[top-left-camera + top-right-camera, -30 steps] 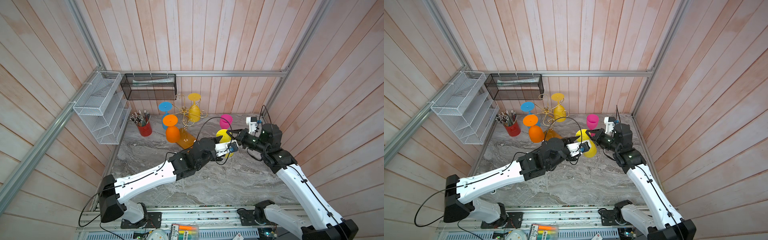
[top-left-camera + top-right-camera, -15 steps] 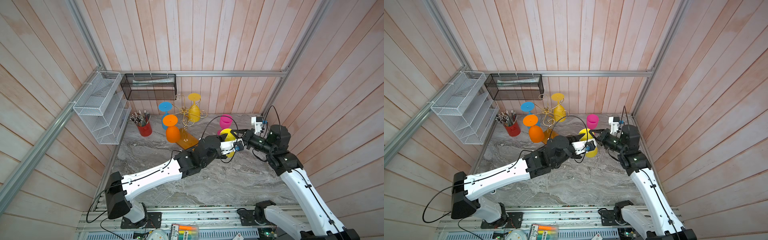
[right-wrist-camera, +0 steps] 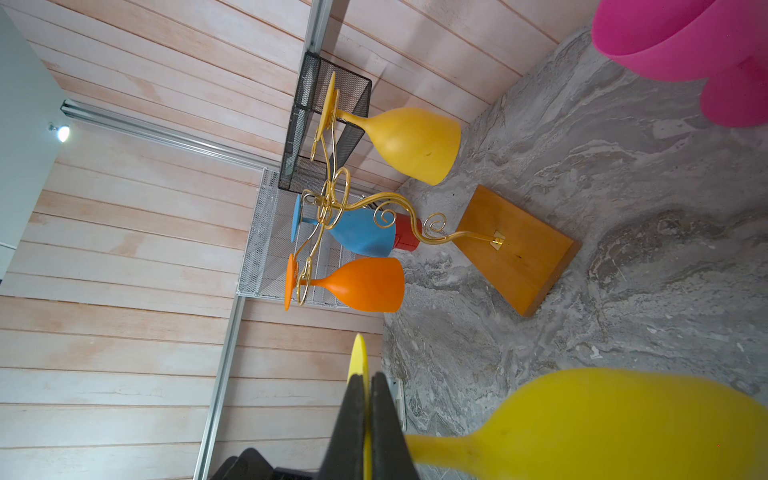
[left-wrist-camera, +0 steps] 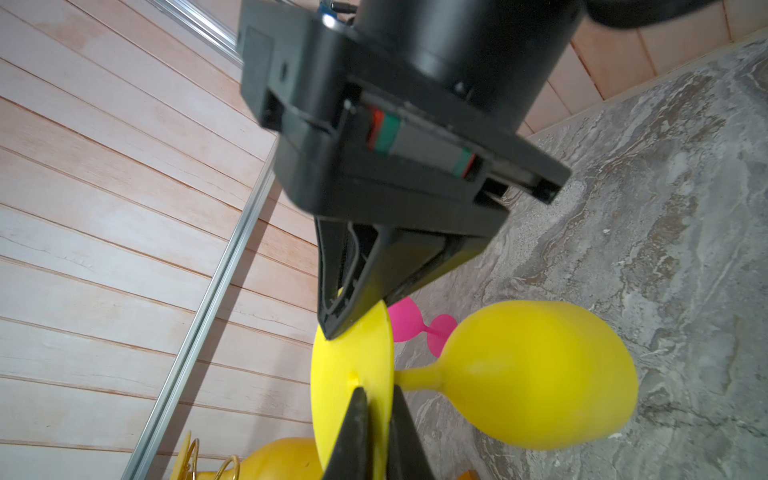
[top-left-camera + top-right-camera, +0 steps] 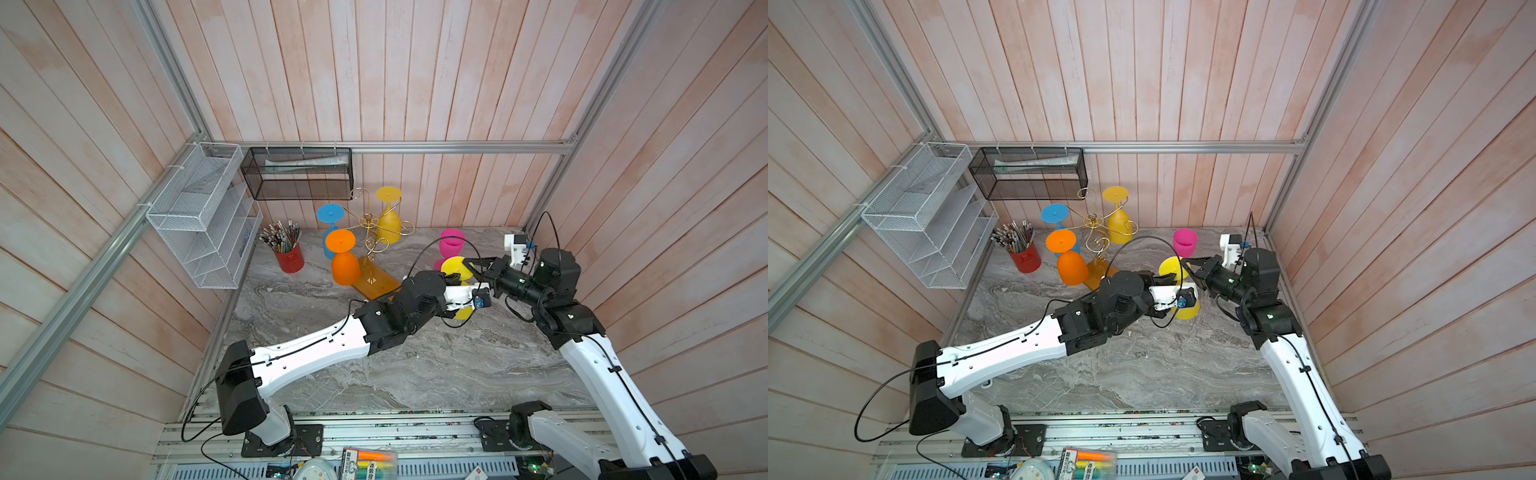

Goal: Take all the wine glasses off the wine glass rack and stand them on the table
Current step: 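Open the right gripper and draw it back while the left gripper holds the glass, then move the right gripper to the yellow glass's bowl held by the left gripper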

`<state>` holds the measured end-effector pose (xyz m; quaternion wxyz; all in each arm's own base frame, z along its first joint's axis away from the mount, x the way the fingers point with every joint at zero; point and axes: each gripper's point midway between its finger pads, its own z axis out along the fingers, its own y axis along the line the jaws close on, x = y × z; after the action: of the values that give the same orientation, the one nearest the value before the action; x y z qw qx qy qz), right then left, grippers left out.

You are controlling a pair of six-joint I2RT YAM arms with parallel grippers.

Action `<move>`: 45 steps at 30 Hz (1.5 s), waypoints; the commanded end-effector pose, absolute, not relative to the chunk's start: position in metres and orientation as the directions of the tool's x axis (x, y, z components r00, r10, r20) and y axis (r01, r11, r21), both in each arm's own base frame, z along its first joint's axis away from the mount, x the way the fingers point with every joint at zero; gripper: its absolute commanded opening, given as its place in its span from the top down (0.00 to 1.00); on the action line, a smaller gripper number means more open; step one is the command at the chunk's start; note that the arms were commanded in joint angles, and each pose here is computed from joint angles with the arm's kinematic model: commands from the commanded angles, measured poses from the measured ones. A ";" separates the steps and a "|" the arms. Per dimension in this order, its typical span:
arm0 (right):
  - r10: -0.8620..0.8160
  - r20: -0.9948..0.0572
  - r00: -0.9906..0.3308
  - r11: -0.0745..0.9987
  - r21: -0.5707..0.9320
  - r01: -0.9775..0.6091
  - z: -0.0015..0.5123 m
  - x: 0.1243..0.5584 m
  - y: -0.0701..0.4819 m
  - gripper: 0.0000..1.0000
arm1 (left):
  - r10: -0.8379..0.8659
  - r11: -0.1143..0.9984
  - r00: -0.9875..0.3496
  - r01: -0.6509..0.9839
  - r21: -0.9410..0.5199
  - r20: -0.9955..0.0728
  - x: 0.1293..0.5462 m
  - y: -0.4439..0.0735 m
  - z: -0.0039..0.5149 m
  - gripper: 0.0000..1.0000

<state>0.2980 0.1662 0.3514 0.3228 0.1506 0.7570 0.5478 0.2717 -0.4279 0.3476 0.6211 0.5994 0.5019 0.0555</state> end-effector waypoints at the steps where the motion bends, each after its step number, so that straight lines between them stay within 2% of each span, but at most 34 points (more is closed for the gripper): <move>1: 0.547 -0.391 -0.740 0.340 0.912 -0.230 0.376 0.291 0.172 1.00 | 0.617 0.402 0.455 0.519 0.754 -0.642 0.286 -0.421 0.379 1.00; 2: 0.548 -0.396 -0.737 0.345 0.909 -0.232 0.375 0.292 0.172 1.00 | 0.612 0.407 0.453 0.523 0.749 -0.648 0.286 -0.421 0.380 1.00; 4: 0.555 -0.412 -0.723 0.360 0.902 -0.237 0.374 0.294 0.169 0.94 | 0.602 0.422 0.438 0.535 0.732 -0.668 0.286 -0.419 0.381 1.00; 6: 0.575 -0.436 -0.692 0.385 0.891 -0.242 0.374 0.296 0.161 0.80 | 0.584 0.445 0.416 0.553 0.704 -0.697 0.286 -0.415 0.384 1.00; 9: 0.607 -0.478 -0.635 0.428 0.870 -0.245 0.375 0.297 0.143 0.64 | 0.556 0.482 0.364 0.591 0.646 -0.747 0.284 -0.408 0.385 1.00; 15: 0.610 -0.572 -0.548 0.513 0.813 -0.277 0.384 0.291 0.116 0.54 | 0.429 0.582 0.163 0.702 0.410 -0.889 0.279 -0.393 0.387 1.00; 21: 0.560 -0.695 -0.452 0.591 0.717 -0.370 0.403 0.268 0.108 0.53 | 0.258 0.690 -0.120 0.717 0.096 -0.959 0.277 -0.376 0.376 1.00; 27: 0.485 -0.751 -0.447 0.660 0.650 -0.376 0.406 0.250 0.106 0.53 | 0.070 0.708 -0.358 0.675 -0.206 -0.931 0.262 -0.366 0.357 1.00; 30: 0.458 -0.771 -0.443 0.684 0.624 -0.378 0.407 0.240 0.104 0.54 | 0.002 0.741 -0.437 0.605 -0.292 -0.899 0.260 -0.351 0.345 1.00; 35: 0.417 -0.777 -0.472 0.658 0.616 -0.433 0.411 0.223 0.113 0.55 | -0.084 0.769 -0.533 0.502 -0.395 -0.842 0.259 -0.331 0.326 1.00; 45: 0.350 -0.763 -0.543 0.628 0.622 -0.468 0.402 0.197 0.125 0.56 | -0.187 0.766 -0.611 0.400 -0.504 -0.769 0.266 -0.320 0.309 1.00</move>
<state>0.2128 0.1185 0.3988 0.4875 -0.0116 0.7650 0.4208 0.2644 -0.3240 0.3035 0.4393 0.0978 0.8364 -0.3129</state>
